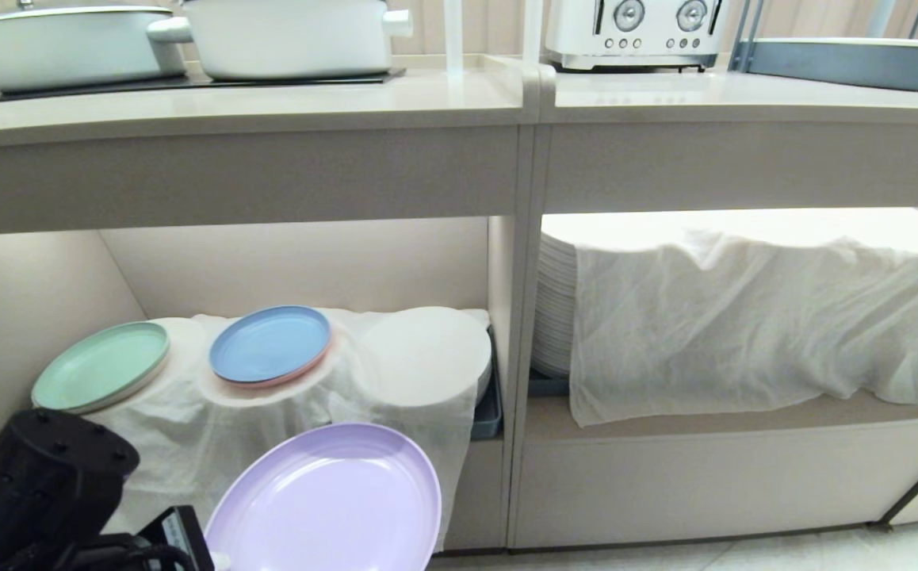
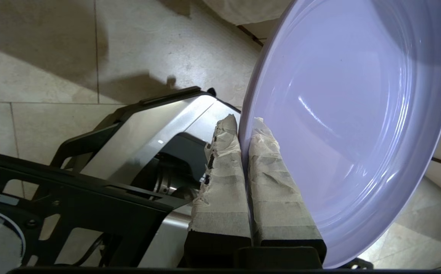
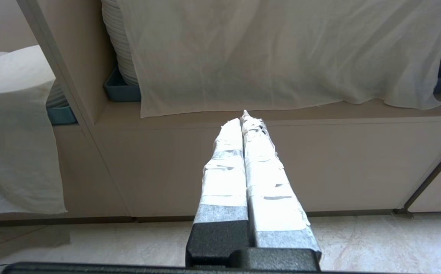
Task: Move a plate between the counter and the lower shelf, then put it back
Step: Put the plate
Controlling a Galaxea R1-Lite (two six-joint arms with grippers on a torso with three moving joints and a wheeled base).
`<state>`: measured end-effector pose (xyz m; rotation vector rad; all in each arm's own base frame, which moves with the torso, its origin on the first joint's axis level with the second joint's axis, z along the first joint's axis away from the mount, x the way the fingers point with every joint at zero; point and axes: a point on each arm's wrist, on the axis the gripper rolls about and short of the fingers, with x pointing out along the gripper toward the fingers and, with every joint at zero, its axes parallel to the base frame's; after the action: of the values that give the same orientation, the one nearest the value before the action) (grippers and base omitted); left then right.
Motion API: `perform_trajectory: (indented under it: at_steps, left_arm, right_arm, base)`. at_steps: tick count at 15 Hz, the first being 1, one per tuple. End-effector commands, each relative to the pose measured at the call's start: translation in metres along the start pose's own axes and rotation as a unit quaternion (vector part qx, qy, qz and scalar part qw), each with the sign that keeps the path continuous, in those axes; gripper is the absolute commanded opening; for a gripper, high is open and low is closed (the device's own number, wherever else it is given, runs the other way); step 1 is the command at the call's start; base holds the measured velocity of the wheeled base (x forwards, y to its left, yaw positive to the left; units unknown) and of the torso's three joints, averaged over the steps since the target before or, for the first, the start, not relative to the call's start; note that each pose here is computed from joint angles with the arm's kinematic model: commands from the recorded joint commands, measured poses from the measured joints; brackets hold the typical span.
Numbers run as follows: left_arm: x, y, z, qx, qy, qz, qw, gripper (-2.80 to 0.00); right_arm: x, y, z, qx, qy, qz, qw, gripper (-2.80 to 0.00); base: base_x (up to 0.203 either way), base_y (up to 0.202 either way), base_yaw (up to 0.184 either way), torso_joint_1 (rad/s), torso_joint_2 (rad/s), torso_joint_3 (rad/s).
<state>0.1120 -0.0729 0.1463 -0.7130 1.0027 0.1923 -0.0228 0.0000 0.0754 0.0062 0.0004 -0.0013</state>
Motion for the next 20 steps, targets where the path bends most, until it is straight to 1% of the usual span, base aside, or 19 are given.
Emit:
perform_trajectory:
  at_steps: [1, 3, 6, 20]
  left_arm:
    - [0.0028, -0.0065, 0.0021, -0.003, 0.001, 0.004, 1.0, -2.8]
    - [0.0038, -0.0094, 0.0031, -0.001, 0.001, 0.005, 1.0, -2.8]
    - [0.0045, -0.0088, 0.0027, -0.001, 0.002, 0.007, 1.0, -2.8]
    - [0.0056, -0.0092, 0.0032, -0.004, 0.002, 0.01, 0.9999, -2.8]
  right_arm:
    - [0.0, 0.0, 0.0, 0.0, 0.0, 0.0, 1.0, -2.8]
    - [0.0, 0.0, 0.0, -0.001, 0.0, 0.0, 1.0, -2.8]
    - [0.0, 0.0, 0.0, -0.002, 0.0, 0.0, 1.0, -2.8]
    - [0.0, 0.0, 0.0, -0.002, 0.0, 0.0, 1.0, -2.8]
  base:
    - [0.0, 0.0, 0.0, 0.0, 0.0, 0.0]
    - [0.0, 0.0, 0.0, 0.04, -0.18, -0.133]
    - [0.0, 0.0, 0.0, 0.065, -0.24, -0.271]
    - [0.0, 0.0, 0.0, 0.191, -0.49, -0.287]
